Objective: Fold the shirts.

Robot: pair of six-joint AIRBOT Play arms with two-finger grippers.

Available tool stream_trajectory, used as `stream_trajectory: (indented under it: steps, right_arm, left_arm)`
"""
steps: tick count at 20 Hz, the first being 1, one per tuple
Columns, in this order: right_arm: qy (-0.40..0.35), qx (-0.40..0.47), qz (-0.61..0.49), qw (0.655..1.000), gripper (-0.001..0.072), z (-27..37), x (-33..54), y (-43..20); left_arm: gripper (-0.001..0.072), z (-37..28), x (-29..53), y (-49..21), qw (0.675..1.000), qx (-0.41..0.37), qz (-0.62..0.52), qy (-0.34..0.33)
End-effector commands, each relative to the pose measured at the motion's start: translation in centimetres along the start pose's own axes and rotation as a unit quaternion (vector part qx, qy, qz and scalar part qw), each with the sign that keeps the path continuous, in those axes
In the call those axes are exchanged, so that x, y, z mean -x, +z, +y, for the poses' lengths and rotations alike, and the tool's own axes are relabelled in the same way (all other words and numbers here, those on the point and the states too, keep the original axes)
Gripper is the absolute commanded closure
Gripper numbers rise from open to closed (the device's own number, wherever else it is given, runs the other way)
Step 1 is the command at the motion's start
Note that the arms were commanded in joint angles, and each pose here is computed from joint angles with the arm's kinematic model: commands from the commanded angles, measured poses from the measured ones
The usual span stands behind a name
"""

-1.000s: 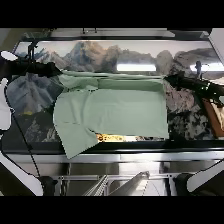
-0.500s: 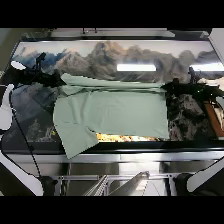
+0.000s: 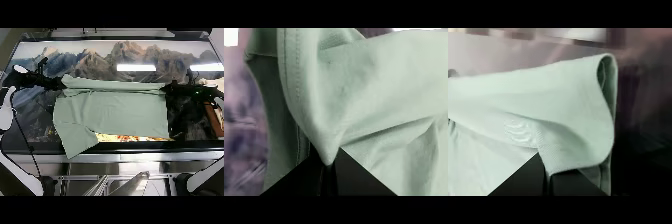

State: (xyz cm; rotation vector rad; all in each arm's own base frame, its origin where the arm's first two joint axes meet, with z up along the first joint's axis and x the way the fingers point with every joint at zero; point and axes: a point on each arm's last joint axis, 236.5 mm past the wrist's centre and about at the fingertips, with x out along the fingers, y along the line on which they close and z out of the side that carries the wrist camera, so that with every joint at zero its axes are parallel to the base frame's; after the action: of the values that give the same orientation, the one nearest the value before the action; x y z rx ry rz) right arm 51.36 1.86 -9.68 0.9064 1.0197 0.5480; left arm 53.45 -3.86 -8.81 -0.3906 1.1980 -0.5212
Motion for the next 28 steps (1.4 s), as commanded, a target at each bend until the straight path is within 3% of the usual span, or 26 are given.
stream_trajectory:
  steps: [1, 2, 3, 4, 5, 6, 7, 9, 12, 14, 20, 24, 28]
  right_arm:
    - [0.009, 0.028, 0.012, 1.0, 0.062, 1.4, 0.6, -0.3]
    - [0.005, 0.038, 0.011, 0.999, 0.055, 1.8, 0.9, -0.2]
    - [-0.002, 0.049, 0.01, 0.999, 0.055, 2.2, 1.3, 0.0]
    - [-0.01, 0.061, 0.009, 0.998, 0.0549, 2.5, 1.7, 0.1]
    - [-0.022, 0.078, 0.015, 0.997, 0.0527, 2.8, 2.0, 0.2]
    - [-0.037, 0.091, 0.021, 0.995, 0.0402, 2.8, 2.3, 0.2]
    - [-0.051, 0.093, 0.029, 0.994, 0.039, 2.8, 2.4, 0.2]
    - [-0.082, 0.104, 0.049, 0.99, 0.0392, 3.0, 2.3, -0.1]
    - [-0.188, 0.12, 0.078, 0.972, 0.0392, 2.3, 4.3, -0.2]
    - [-0.242, 0.129, 0.08, 0.958, 0.0395, 2.9, 6.5, -0.1]
    - [-0.248, 0.069, 0.135, 0.957, 0.0395, 5.1, 11.3, -5.6]
    - [-0.244, -0.011, 0.191, 0.951, 0.0395, 3.1, 12.3, -14.2]
    - [-0.251, -0.095, 0.171, 0.948, 0.0387, 0.8, 12.9, -20.6]
  left_arm:
    - [0.0694, -0.8, 0.0, -0.8, 1.0, 0.002, 0.016, -0.016]
    - [0.0692, -1.1, 0.1, -0.9, 1.0, 0.001, 0.02, -0.02]
    - [0.059, -1.3, 0.4, -0.9, 1.0, -0.002, 0.02, -0.02]
    - [0.0416, -1.6, 0.9, -0.6, 1.0, -0.005, 0.015, -0.02]
    - [0.0416, -1.8, 1.3, -0.3, 1.0, -0.008, 0.009, -0.017]
    - [0.0417, -1.9, 1.6, -0.1, 1.0, -0.012, 0.007, -0.014]
    - [0.0417, -2.1, 1.9, 0.0, 1.0, -0.015, 0.005, -0.014]
    - [0.0416, -2.7, 2.5, 0.2, 1.0, -0.021, 0.006, -0.016]
    - [0.0416, -5.1, 5.4, 0.5, 0.998, -0.049, 0.03, -0.039]
    - [0.0417, -5.9, 8.2, 1.0, 0.998, -0.028, 0.04, -0.041]
    - [0.0417, -4.7, 12.1, -5.0, 0.991, 0.066, 0.113, -0.018]
    - [0.0417, -3.4, 11.6, -15.2, 0.976, 0.14, 0.167, 0.022]
    - [0.0417, -4.1, 9.8, -24.7, 0.957, 0.21, 0.197, 0.022]
